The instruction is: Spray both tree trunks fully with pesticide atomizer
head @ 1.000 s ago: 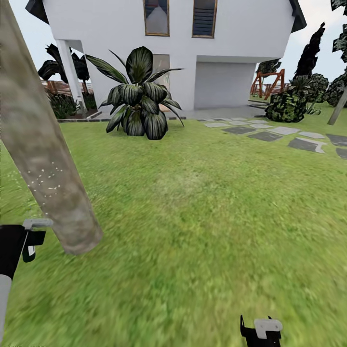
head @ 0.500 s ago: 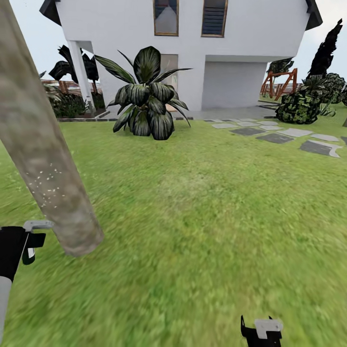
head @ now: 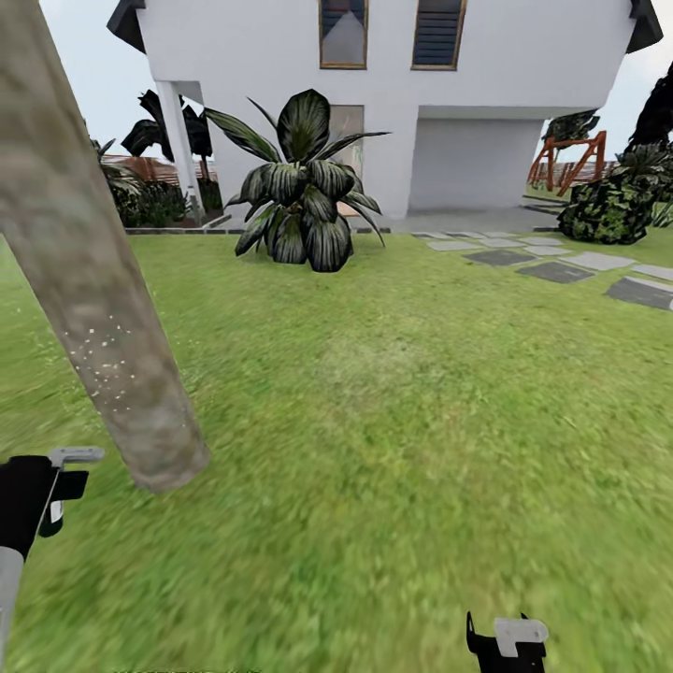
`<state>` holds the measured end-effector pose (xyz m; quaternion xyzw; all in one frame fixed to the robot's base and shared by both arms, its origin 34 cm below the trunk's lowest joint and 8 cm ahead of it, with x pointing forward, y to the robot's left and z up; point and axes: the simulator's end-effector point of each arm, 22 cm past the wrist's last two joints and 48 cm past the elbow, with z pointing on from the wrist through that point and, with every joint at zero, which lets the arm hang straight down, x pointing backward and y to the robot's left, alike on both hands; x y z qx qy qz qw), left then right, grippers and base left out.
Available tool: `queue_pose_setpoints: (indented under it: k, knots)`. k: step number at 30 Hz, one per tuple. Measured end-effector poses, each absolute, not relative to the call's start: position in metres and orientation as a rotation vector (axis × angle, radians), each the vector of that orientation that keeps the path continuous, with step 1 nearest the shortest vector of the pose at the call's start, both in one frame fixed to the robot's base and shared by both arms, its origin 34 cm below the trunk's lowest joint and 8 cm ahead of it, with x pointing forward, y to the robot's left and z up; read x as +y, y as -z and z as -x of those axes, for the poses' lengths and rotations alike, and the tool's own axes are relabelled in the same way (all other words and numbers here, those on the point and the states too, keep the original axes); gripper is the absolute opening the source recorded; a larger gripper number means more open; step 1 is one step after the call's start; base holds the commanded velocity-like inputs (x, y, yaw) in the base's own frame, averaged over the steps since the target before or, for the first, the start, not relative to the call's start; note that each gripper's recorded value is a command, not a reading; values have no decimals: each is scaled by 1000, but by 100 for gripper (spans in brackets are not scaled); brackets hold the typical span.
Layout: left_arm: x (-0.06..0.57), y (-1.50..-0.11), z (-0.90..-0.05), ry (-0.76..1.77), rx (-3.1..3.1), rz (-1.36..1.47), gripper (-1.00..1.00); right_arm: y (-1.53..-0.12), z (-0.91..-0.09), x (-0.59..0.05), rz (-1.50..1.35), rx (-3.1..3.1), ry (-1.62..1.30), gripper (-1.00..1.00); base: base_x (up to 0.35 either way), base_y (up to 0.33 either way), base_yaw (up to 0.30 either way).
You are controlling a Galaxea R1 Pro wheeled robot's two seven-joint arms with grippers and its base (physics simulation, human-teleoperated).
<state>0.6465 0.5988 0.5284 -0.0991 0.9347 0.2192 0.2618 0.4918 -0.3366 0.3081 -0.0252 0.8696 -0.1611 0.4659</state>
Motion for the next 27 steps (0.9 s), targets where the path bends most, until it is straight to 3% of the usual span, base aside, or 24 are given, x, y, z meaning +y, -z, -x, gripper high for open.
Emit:
queue_pose_setpoints:
  k: [7, 13, 27]
  knots:
    - [599, -524, -647, -629, 2493, 245, -100, -308, -492, -336, 63, 2136, 395, 100, 99, -245, 32]
    - [602, -520, -644, -644, 2469, 246, -100, -308, -492, -337, 63, 2136, 395, 100, 141, -262, 243]
    - [603, -521, -644, -649, 2467, 243, -100, -308, -492, -338, 64, 2135, 397, 100, 170, -229, 10]
